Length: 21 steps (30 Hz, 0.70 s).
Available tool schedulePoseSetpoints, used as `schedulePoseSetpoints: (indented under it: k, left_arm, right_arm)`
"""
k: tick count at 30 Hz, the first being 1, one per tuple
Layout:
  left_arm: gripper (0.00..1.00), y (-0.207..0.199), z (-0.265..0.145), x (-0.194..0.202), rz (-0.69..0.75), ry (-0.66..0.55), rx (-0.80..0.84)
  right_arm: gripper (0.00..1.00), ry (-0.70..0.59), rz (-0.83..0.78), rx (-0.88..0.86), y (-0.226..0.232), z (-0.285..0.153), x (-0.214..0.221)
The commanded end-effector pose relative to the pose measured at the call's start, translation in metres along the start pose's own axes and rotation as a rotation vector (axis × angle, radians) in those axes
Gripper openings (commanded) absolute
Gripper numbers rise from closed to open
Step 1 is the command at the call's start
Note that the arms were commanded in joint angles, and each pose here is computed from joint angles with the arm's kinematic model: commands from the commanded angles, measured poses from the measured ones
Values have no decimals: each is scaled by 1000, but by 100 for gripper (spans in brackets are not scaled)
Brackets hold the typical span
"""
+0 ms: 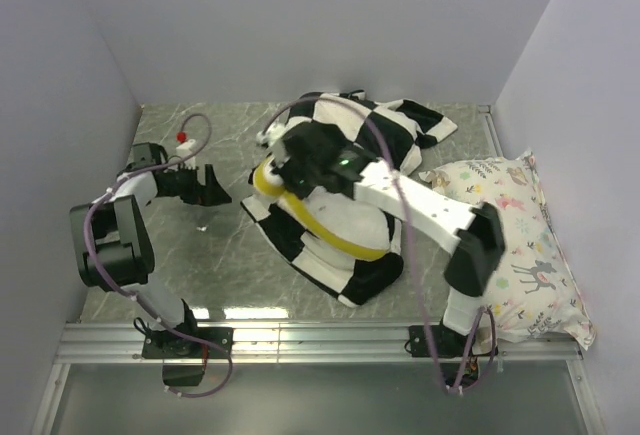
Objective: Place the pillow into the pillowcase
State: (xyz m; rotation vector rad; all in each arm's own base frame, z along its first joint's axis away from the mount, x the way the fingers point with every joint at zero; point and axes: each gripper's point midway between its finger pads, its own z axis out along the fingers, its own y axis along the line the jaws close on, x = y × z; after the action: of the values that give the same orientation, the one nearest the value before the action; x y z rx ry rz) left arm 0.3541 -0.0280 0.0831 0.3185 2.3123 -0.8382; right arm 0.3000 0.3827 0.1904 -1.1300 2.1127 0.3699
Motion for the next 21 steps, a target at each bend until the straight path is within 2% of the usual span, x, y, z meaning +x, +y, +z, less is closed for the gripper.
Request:
schedulePoseSetpoints:
  k: [1, 8, 15, 20, 21]
  left_arm:
    - [98, -18, 26, -23, 137, -49, 112]
    - [99, -91, 66, -42, 226, -65, 362]
    - [99, -106, 78, -61, 381, -194, 328]
    - [99, -114, 100, -73, 393, -175, 359]
    - [97, -118, 102, -69, 374, -148, 383]
  right_arm:
    - [0, -189, 69, -17, -16, -53, -39]
    - [0, -175, 90, -29, -24, -60, -25]
    - [0, -169, 91, -63, -18, -64, -19]
    - [0, -162, 89, -76, -15, -68, -14]
    - [0, -161, 87, -68, -17, -70, -14]
